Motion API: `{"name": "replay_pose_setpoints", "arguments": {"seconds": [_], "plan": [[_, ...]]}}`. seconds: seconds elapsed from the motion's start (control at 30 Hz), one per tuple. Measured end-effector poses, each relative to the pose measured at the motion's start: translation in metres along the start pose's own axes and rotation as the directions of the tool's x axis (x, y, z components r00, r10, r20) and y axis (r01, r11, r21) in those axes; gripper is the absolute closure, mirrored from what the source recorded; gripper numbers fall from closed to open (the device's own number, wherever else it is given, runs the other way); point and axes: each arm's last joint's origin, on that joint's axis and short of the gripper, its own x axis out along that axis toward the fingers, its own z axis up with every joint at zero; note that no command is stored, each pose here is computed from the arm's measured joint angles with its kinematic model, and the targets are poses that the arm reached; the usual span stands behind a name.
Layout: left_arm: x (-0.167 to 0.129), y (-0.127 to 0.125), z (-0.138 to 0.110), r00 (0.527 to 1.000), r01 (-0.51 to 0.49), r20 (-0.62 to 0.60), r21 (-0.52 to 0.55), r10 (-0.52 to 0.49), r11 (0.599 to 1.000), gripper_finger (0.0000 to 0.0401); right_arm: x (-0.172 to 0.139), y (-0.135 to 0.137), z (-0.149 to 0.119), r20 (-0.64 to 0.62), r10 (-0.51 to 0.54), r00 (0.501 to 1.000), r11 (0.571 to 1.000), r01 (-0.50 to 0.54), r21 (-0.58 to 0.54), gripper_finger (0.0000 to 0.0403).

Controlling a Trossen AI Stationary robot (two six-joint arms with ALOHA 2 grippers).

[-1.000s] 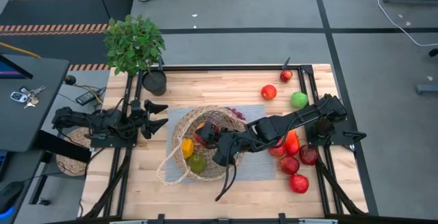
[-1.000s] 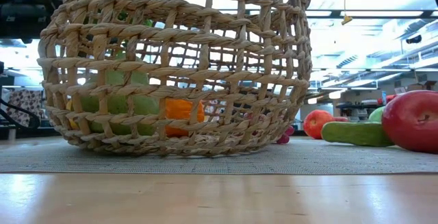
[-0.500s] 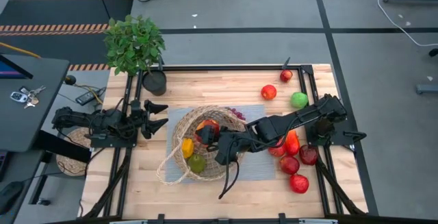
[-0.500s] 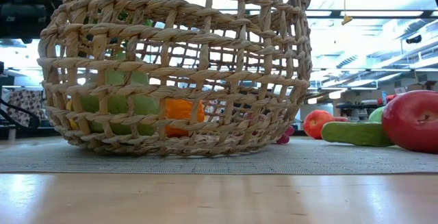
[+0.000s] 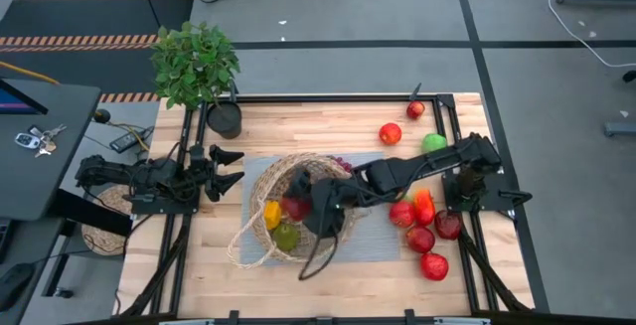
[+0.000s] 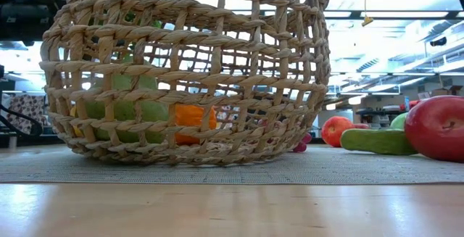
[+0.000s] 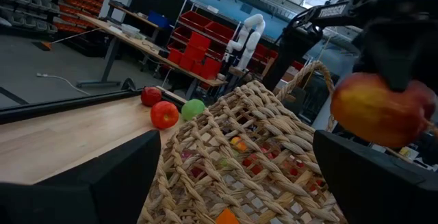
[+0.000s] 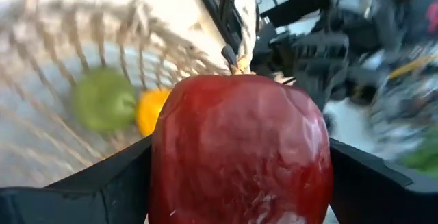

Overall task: Build produce basket
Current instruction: Put the dark red apple into the brown basket

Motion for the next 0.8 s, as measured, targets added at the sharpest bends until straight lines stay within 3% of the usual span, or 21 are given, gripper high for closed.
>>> {"name": "replay_pose_setpoints", "arguments": {"seconds": [0.13,0.3,0.43,0.67,0.73,0.8], "plan": [[0.0,0.0,0.0,1.0,0.0,0.0,0.0,0.0,1.0,0.0012,0.003,-0.006,-0.007,0.037,0.037,0.999,0.954,-0.047,0.296,0.0041],[0.0,0.0,0.0,1.0,0.0,0.0,0.0,0.0,1.0,0.0012,0.004,-0.012,-0.012,0.059,0.052,0.997,0.79,-0.077,0.608,0.0041],[0.0,0.0,0.0,1.0,0.0,0.0,0.0,0.0,1.0,0.0012,0.005,-0.015,-0.014,0.062,0.039,0.997,0.653,-0.072,0.754,0.0041],[0.0,0.0,0.0,1.0,0.0,0.0,0.0,0.0,1.0,0.0012,0.006,-0.02,-0.016,0.073,0.014,0.997,0.34,-0.074,0.938,0.0041],[0.0,0.0,0.0,1.0,0.0,0.0,0.0,0.0,1.0,0.0012,0.006,-0.02,-0.017,0.072,0.012,0.997,0.294,-0.073,0.953,0.0041],[0.0,0.0,0.0,1.0,0.0,0.0,0.0,0.0,1.0,0.0012,0.006,-0.021,-0.017,0.071,0.011,0.997,0.286,-0.072,0.955,0.0041]]}}
